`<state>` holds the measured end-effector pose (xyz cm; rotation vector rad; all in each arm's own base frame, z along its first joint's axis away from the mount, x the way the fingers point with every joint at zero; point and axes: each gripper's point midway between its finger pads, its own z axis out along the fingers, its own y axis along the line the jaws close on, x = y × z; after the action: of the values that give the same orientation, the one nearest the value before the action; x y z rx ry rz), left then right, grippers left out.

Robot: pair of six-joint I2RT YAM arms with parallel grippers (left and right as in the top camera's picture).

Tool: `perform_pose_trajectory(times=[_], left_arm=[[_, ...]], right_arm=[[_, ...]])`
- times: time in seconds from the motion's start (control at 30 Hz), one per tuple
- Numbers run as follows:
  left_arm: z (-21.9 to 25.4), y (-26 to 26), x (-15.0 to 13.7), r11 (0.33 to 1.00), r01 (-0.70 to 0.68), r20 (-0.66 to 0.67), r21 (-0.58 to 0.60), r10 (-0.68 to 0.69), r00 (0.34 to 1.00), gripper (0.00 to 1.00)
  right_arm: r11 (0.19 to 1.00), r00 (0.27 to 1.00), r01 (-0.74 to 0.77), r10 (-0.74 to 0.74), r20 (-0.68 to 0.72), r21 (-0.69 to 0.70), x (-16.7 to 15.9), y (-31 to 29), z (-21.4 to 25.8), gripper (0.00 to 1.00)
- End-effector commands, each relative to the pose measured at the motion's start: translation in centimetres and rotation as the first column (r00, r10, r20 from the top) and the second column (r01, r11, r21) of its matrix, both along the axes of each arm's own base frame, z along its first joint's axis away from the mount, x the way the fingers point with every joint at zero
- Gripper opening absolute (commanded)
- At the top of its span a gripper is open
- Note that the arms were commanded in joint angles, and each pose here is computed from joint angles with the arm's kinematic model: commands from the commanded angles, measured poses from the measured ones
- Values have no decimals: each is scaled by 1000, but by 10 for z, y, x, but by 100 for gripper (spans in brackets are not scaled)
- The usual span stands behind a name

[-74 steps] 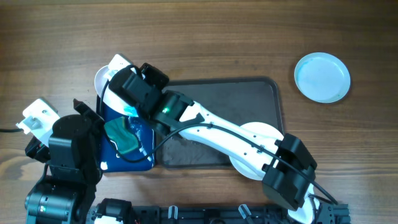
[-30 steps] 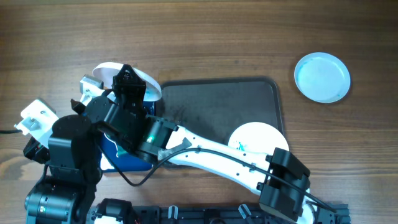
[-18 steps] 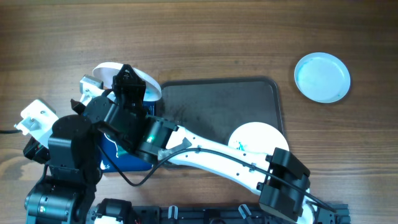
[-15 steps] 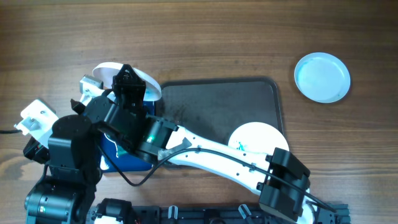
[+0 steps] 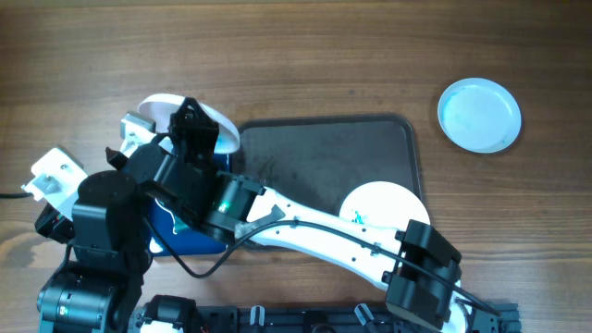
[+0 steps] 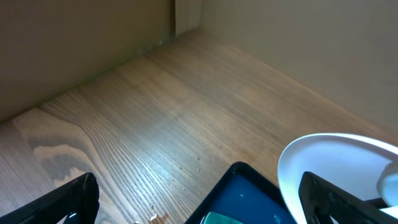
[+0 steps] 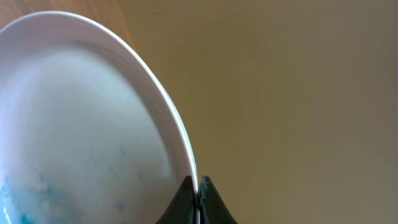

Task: Clean dirty plates on tray and stack at the side
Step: 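Hold the tilted plate above the blue tray to drain it, then carry the plate right and set it on the first cleaned plate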

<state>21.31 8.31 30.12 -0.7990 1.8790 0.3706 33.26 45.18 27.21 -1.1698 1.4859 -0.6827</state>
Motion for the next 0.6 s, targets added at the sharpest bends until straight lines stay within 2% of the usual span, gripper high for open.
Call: perform_pose_trajectory(times=[0.0, 0.1, 0.3, 0.4, 0.5, 0.57], left_arm=[[2, -1, 0, 1000, 8, -1, 4, -8, 1000, 100], [2, -1, 0, 1000, 8, 0, 4, -8, 1000, 100], [2, -1, 0, 1000, 8, -1, 4, -8, 1000, 100], [2, -1, 0, 1000, 8, -1, 4, -8, 1000, 100], [2, -1, 0, 1000, 8, -1, 4, -8, 1000, 100], [2, -1, 0, 1000, 8, -1, 4, -8, 1000, 100]], right_arm=[[957, 977, 16, 47, -210, 289, -15, 17, -27, 4], [883, 903, 145, 66, -424, 446, -18, 15, -58, 4], [700, 743, 463, 27, -668, 543, 20, -30, -80, 4], [553, 625, 633, 47, -779, 542, 61, -79, -80, 4], [351, 489, 809, 41, -871, 471, 106, -158, -88, 4], [232, 423, 880, 18, -906, 415, 125, -208, -95, 4]])
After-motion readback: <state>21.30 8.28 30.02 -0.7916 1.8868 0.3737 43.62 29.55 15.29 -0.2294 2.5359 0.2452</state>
